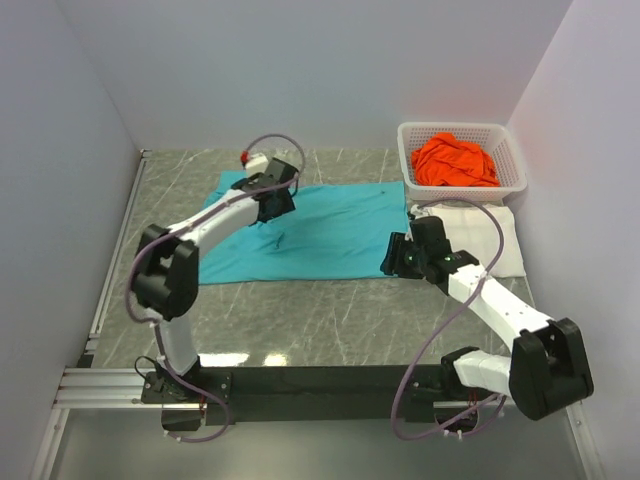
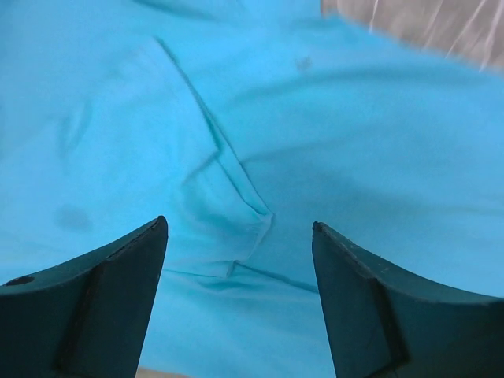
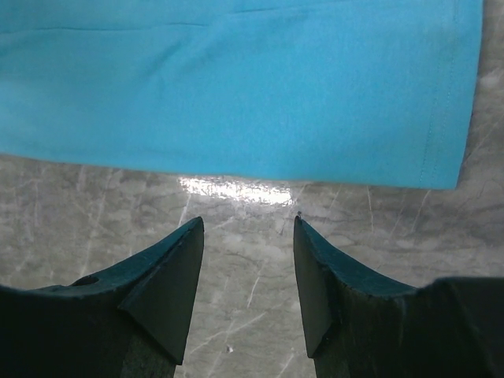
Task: Fold and stack the t-shirts
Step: Fold the tshirt
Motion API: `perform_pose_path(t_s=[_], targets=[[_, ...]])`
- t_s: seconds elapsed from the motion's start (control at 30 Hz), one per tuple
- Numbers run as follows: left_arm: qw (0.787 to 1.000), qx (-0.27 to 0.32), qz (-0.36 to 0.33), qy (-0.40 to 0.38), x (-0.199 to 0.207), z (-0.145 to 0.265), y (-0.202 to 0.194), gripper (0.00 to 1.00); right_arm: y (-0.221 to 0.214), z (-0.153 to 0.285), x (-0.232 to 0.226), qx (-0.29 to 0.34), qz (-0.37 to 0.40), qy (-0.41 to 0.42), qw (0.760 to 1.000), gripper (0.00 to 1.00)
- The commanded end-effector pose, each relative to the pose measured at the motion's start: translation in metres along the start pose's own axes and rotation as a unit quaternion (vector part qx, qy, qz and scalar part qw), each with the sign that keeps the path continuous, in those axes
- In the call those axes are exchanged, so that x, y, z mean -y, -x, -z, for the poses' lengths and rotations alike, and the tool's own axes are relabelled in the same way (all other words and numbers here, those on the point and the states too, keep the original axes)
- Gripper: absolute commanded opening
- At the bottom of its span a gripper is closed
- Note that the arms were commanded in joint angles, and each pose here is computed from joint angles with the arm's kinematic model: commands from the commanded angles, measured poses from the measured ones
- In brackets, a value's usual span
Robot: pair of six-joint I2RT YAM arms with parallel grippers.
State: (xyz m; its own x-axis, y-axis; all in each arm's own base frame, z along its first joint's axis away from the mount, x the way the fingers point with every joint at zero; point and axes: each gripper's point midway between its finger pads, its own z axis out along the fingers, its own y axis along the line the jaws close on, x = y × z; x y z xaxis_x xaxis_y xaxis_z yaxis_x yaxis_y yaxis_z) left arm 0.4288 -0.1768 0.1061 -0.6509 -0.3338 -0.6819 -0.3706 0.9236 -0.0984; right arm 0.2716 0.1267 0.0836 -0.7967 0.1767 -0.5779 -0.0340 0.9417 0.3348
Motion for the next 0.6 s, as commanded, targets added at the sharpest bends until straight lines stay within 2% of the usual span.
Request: perform_pose_path(t_s=[0.0, 0.1, 0.13, 0.3, 0.4, 0.57], targets=[[0.996, 0.037, 0.081, 0.026, -0.043, 0.031, 0.04, 0.79, 0.015, -0.001, -0.008, 0.003, -0.007, 0.0, 1.0, 0.56], [0.992, 0.011, 0.117, 0.055, -0.09, 0.022, 0.021, 0.73, 0.015, -0.011, -0.004, -0.013, -0.014, -0.018, 1.0, 0.54], [0.991, -0.005, 0.116, 0.066, -0.108, 0.02, 0.003, 0.71, 0.012, -0.018, 0.0, -0.025, -0.019, -0.029, 0.999, 0.53], [0.984, -0.038, 0.141, 0.1, -0.166, 0.004, -0.025, 0.67, 0.013, -0.035, 0.012, -0.05, -0.023, -0.073, 0.996, 0.51], [0.98, -0.063, 0.145, 0.122, -0.188, -0.005, -0.043, 0.67, 0.019, -0.039, 0.021, -0.049, -0.01, -0.103, 0.993, 0.51], [0.972, -0.111, 0.146, 0.145, -0.206, -0.016, -0.071, 0.66, 0.001, -0.051, 0.033, -0.117, 0.007, -0.141, 0.983, 0.51]])
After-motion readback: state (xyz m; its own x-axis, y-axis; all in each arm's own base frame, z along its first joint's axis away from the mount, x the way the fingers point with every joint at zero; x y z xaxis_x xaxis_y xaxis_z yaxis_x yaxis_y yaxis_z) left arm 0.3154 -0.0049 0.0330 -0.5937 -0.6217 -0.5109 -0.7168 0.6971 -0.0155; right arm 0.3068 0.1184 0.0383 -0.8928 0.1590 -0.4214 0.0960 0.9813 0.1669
